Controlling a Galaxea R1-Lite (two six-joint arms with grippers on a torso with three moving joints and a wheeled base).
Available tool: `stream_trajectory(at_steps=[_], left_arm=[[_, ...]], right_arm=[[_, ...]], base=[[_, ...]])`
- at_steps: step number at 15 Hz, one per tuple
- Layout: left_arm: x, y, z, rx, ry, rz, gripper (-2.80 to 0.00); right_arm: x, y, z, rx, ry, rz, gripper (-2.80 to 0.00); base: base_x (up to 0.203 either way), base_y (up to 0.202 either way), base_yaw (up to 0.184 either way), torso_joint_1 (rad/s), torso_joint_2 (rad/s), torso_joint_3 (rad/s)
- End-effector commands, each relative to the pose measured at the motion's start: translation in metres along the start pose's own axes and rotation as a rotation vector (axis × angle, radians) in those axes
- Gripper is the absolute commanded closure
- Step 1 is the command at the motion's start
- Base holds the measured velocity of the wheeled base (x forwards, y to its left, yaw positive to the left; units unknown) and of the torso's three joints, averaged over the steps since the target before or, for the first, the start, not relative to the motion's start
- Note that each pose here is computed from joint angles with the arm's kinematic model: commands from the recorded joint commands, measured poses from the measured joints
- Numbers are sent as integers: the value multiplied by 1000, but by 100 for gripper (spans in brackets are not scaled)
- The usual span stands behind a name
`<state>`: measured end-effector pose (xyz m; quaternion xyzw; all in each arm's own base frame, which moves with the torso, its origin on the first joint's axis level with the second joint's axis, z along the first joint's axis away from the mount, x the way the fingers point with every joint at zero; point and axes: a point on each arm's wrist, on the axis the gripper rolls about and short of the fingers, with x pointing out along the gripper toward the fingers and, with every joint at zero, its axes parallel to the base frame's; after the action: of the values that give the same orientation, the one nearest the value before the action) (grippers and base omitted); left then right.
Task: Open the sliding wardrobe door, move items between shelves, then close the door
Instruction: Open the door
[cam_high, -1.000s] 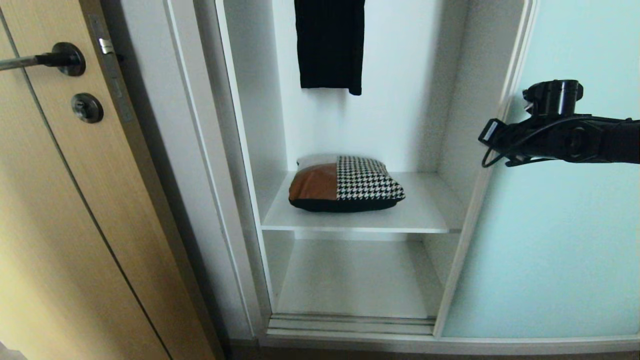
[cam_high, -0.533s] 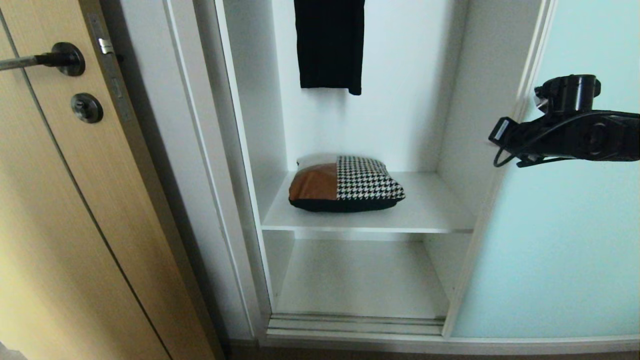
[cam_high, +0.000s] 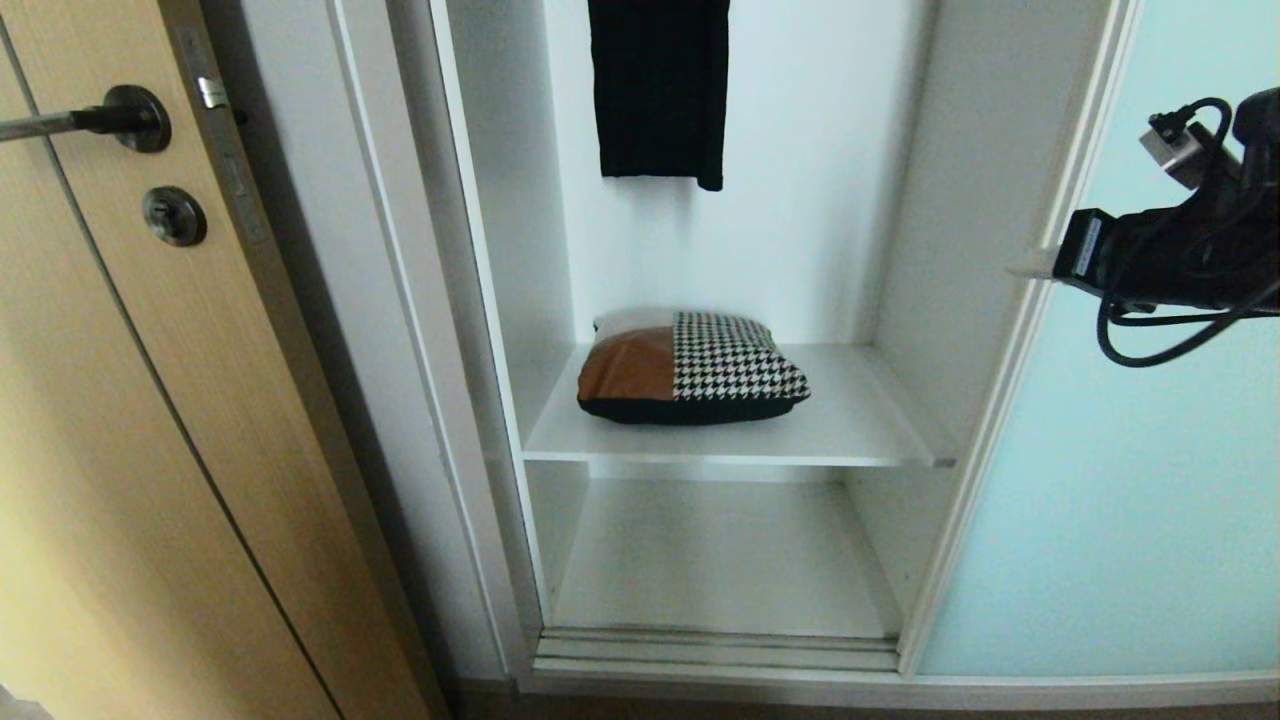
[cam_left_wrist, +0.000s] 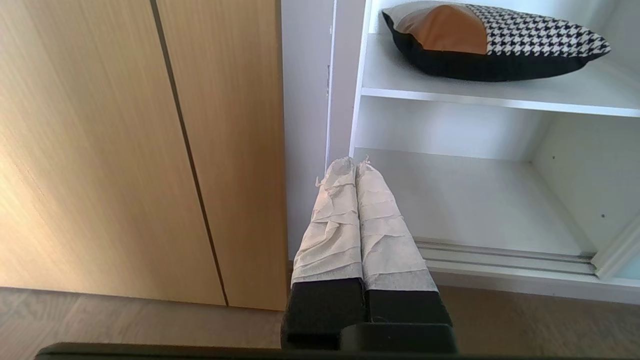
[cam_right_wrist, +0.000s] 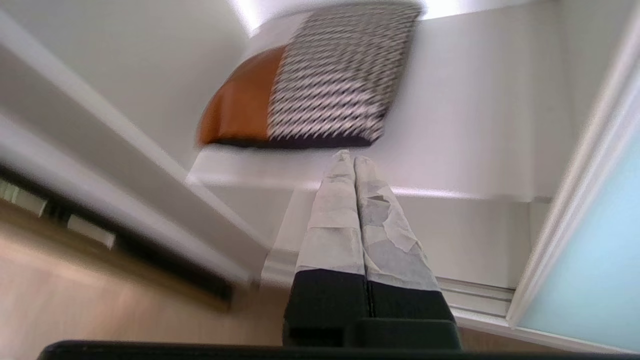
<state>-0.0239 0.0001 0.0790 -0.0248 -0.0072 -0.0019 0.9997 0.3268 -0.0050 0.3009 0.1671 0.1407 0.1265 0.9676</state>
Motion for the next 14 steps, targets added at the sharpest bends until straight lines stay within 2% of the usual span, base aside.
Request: stream_trajectory(at_steps=[1, 7, 10, 14], left_arm=[[0, 0, 0, -1, 1, 0, 0], [0, 0, 0, -1, 1, 0, 0], [0, 0, 0, 0, 1, 0, 0], [0, 0, 0, -1, 1, 0, 0]], right_arm=[[-45, 21, -2, -44, -29, 51, 0], [-133, 44, -48, -222, -42, 99, 0], [-181, 50, -82, -257, -68, 111, 0], [-231, 43, -148, -283, -98, 82, 0]], base=[[0, 0, 0, 0, 0, 0], [0, 0, 0, 0, 0, 0], [0, 0, 0, 0, 0, 0], [0, 0, 0, 0, 0, 0]])
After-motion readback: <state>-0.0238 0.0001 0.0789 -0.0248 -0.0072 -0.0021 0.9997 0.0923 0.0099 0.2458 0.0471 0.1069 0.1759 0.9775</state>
